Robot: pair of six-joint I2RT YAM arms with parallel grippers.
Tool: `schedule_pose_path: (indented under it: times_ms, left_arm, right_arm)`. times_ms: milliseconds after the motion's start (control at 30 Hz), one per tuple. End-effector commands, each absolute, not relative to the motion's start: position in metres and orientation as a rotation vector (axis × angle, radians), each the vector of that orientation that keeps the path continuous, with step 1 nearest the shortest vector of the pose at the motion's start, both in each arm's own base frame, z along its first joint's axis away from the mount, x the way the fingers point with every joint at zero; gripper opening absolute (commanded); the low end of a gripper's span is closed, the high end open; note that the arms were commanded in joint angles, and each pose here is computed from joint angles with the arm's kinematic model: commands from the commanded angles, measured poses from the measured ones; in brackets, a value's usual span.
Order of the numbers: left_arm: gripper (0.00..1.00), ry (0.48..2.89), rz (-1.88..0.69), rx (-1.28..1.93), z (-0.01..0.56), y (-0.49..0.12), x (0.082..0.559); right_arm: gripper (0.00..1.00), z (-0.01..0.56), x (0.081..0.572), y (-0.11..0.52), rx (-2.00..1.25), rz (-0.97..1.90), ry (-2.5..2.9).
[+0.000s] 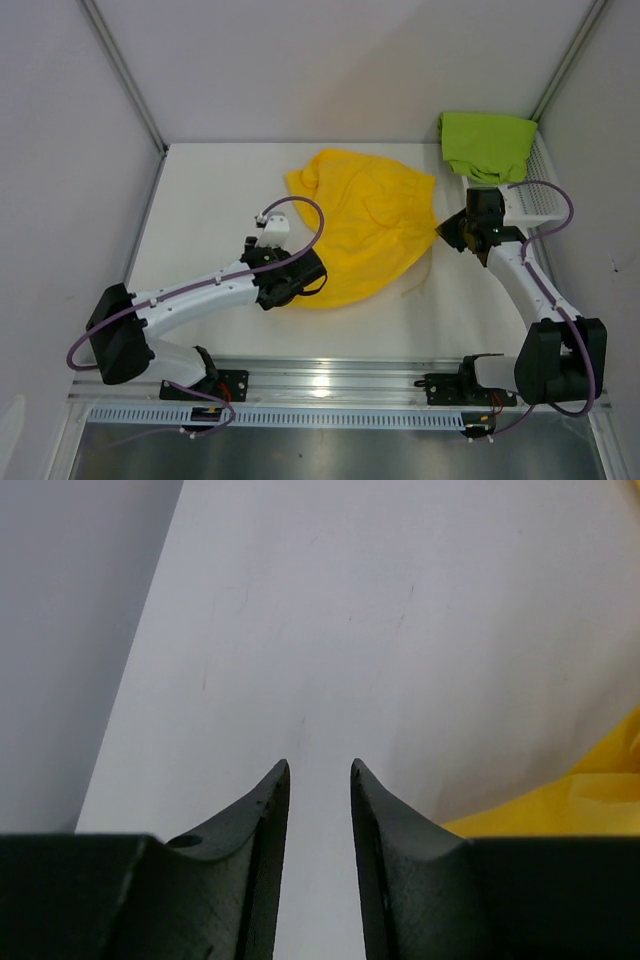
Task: Fold and stack the shorts
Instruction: Flatten the shorts out
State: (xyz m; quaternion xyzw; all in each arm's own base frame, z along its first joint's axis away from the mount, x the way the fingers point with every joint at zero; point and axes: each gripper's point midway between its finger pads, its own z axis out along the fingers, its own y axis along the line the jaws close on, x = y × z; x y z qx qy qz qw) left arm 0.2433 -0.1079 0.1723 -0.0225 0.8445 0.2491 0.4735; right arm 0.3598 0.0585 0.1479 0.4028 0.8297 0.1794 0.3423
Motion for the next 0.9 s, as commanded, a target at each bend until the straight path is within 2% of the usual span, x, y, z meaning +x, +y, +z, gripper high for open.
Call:
schedule_pose_path:
  times_ms: [0,100,133,167,200,233,267,367,667,867]
  left_arm:
    - [0.34,2.082,0.568,-0.076,0.162,-0.106,0.240]
    - [0.39,2.144,0.307,0.056,0.147,-0.133,0.238]
    - [0.43,2.167,0.105,0.055,0.136,-0.157,0.236]
    - [0.51,2.156,0.001,0.044,0.135,-0.157,0.229]
    - [0.54,2.126,-0.105,0.027,0.141,-0.166,0.231]
    - [0.60,2.165,-0.154,0.061,0.122,-0.165,0.220]
    - [0.65,2.149,-0.197,0.050,0.126,-0.165,0.218]
    - [0.72,2.127,-0.252,0.033,0.126,-0.156,0.212]
    - [0.79,2.157,-0.515,0.011,0.102,-0.155,0.210]
    - [0.79,2.154,-0.710,-0.007,0.084,-0.160,0.213]
  right_arm:
    - [0.00,0.162,0.355,0.054,1.054,0.460,2.069]
    - [0.00,0.154,0.350,0.047,1.066,0.425,2.058]
    - [0.00,0.153,0.349,0.045,1.065,0.419,2.059]
    - [0.00,0.152,0.349,0.044,1.067,0.412,2.059]
    - [0.00,0.151,0.349,0.044,1.070,0.407,2.064]
    - [0.00,0.149,0.349,0.044,1.071,0.401,2.069]
    - [0.00,0.149,0.350,0.043,1.071,0.401,2.065]
    - [0.00,0.150,0.354,0.041,1.071,0.394,2.058]
    - [0.00,0.150,0.368,0.035,1.074,0.380,2.070]
    - [0.00,0.147,0.368,0.019,1.101,0.347,2.052]
